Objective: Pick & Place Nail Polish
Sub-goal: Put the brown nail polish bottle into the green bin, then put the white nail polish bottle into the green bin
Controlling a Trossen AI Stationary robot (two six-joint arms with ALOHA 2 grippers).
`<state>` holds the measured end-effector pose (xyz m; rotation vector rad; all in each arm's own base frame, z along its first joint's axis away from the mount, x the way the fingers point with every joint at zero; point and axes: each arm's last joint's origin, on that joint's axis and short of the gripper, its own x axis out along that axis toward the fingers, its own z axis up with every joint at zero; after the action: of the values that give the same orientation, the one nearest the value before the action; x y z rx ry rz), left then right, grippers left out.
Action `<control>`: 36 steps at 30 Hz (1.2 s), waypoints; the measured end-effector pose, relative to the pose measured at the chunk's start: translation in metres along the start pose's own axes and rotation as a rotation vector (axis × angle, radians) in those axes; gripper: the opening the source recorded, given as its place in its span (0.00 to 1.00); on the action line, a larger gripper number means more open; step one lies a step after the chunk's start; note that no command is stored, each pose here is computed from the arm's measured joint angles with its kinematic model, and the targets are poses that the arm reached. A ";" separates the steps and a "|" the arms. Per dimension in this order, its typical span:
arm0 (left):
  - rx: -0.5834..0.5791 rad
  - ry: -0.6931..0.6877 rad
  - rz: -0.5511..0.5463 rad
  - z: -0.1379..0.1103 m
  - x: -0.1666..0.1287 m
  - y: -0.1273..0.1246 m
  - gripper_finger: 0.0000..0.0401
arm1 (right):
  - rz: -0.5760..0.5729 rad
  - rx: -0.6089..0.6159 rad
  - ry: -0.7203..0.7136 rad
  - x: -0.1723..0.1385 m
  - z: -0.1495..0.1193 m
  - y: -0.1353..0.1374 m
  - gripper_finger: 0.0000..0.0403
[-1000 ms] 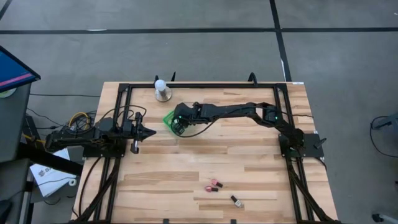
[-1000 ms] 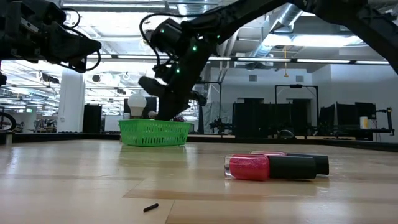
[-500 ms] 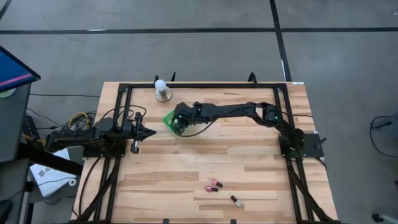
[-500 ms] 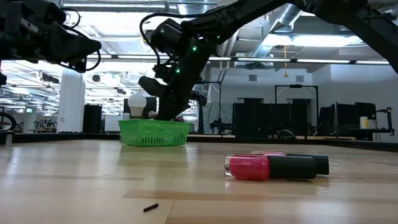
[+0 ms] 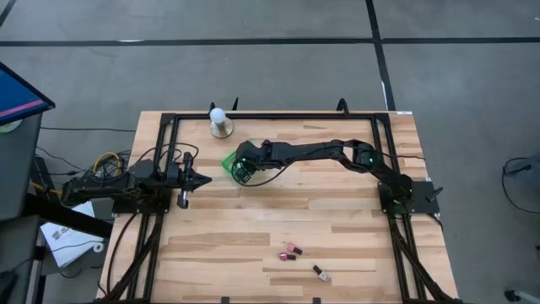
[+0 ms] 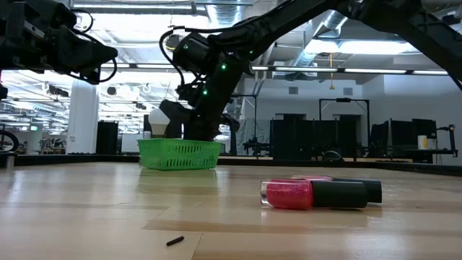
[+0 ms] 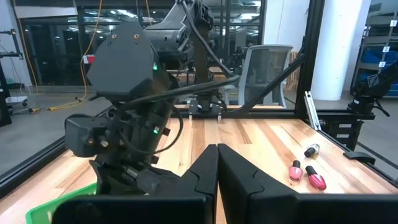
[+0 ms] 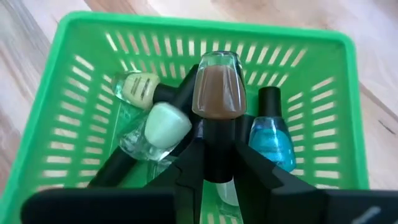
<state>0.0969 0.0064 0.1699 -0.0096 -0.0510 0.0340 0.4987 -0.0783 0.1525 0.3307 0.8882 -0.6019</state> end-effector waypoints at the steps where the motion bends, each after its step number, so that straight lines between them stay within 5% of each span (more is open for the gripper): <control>1: 0.000 0.000 0.000 0.000 0.000 0.000 0.00 | 0.000 0.000 0.000 0.000 0.000 0.000 0.15; 15: 0.000 0.000 0.000 0.000 0.000 0.000 0.00 | 0.031 -0.043 0.000 -0.014 0.006 -0.001 0.38; 24: 0.000 0.000 -0.003 0.000 0.000 0.000 0.00 | 0.095 -0.195 -0.027 -0.125 0.028 -0.001 0.51; 30: 0.000 -0.001 0.001 0.000 0.000 0.000 0.00 | 0.134 -0.347 0.079 -0.200 -0.014 0.020 0.50; 36: 0.000 -0.001 0.001 0.000 0.000 0.000 0.00 | 0.162 -0.266 0.199 -0.249 -0.092 0.030 0.47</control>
<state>0.0970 0.0064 0.1700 -0.0096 -0.0517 0.0349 0.3395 0.0790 0.2982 0.2210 1.1071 -0.2986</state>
